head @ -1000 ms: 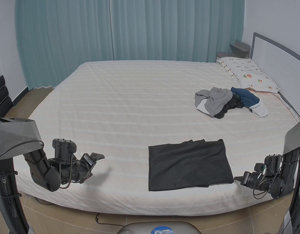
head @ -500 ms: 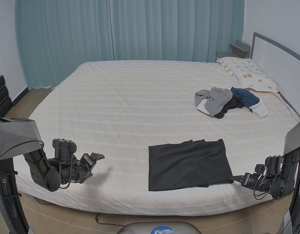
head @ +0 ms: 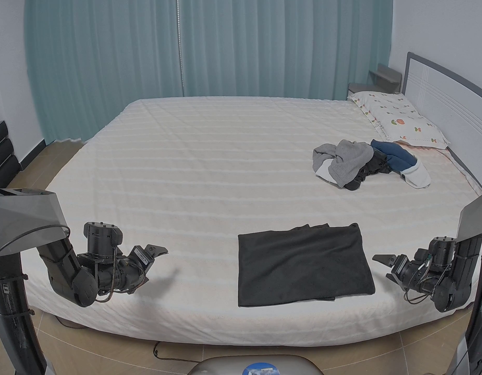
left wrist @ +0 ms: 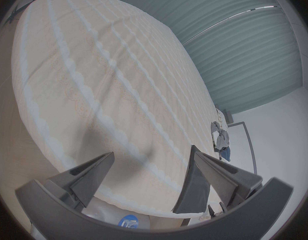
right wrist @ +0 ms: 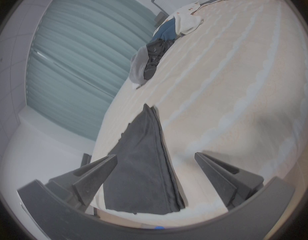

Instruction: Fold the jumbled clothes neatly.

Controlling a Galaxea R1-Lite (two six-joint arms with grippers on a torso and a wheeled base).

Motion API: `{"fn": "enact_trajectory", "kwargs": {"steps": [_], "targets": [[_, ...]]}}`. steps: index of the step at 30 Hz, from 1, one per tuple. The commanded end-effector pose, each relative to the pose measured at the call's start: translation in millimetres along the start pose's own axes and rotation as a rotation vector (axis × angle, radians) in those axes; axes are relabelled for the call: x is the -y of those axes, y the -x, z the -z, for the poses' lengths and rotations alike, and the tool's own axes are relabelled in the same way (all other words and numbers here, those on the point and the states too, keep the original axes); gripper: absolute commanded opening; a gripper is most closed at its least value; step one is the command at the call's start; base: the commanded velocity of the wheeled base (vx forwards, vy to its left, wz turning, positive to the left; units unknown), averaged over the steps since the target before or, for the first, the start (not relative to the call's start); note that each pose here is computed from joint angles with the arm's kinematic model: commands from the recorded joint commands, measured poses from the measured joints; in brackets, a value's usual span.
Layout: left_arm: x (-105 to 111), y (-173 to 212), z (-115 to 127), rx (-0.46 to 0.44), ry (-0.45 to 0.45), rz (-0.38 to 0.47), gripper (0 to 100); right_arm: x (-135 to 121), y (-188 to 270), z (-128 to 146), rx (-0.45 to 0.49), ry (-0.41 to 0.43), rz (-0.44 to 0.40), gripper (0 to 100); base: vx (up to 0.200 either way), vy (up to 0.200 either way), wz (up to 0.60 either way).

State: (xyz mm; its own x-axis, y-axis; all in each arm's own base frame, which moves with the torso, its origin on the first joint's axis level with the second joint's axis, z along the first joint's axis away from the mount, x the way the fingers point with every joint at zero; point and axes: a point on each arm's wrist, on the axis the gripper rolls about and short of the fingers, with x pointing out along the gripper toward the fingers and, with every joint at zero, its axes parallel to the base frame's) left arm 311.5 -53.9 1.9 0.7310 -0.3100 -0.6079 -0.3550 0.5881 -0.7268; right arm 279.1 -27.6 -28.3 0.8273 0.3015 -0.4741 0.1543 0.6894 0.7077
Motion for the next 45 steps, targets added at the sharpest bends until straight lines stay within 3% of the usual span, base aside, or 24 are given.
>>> {"fn": "enact_trajectory", "kwargs": {"steps": [1, 3, 7, 22, 29, 34, 41, 45], "targets": [[2, 1, -1, 0.003, 0.000, 0.007, 100, -5, -12, -15, 0.065, -0.047, -0.059, 100, 0.000, -0.200, 0.00], [1, 2, 0, 0.002, 0.000, 0.005, 100, -5, -12, -15, 0.064, -0.050, -0.061, 100, 0.000, -0.200, 0.00], [2, 1, -1, 0.003, 0.000, 0.007, 100, -5, -21, -20, 0.080, -0.145, -0.081, 100, 0.000, -0.200, 0.00], [2, 0, -2, 0.005, 0.001, 0.007, 100, 3, -40, -27, 0.099, -0.196, -0.100, 100, 0.000, -0.200, 0.00], [18, -5, -12, 0.037, -0.016, 0.063, 100, 2, -40, -24, 0.091, -0.194, -0.098, 100, 0.000, -0.029, 0.00], [30, -17, -15, 0.032, -0.130, 0.114, 100, 2, -42, -22, 0.091, -0.188, -0.091, 100, 0.000, 0.000, 0.00], [24, -52, 9, -0.071, -0.291, 0.120, 100, 3, -43, -19, 0.084, -0.182, -0.089, 100, 0.000, 0.000, 0.00], [18, -55, 16, -0.084, -0.357, 0.100, 100, 3, -43, -19, 0.084, -0.182, -0.089, 100, 0.000, 0.000, 0.00]]}}
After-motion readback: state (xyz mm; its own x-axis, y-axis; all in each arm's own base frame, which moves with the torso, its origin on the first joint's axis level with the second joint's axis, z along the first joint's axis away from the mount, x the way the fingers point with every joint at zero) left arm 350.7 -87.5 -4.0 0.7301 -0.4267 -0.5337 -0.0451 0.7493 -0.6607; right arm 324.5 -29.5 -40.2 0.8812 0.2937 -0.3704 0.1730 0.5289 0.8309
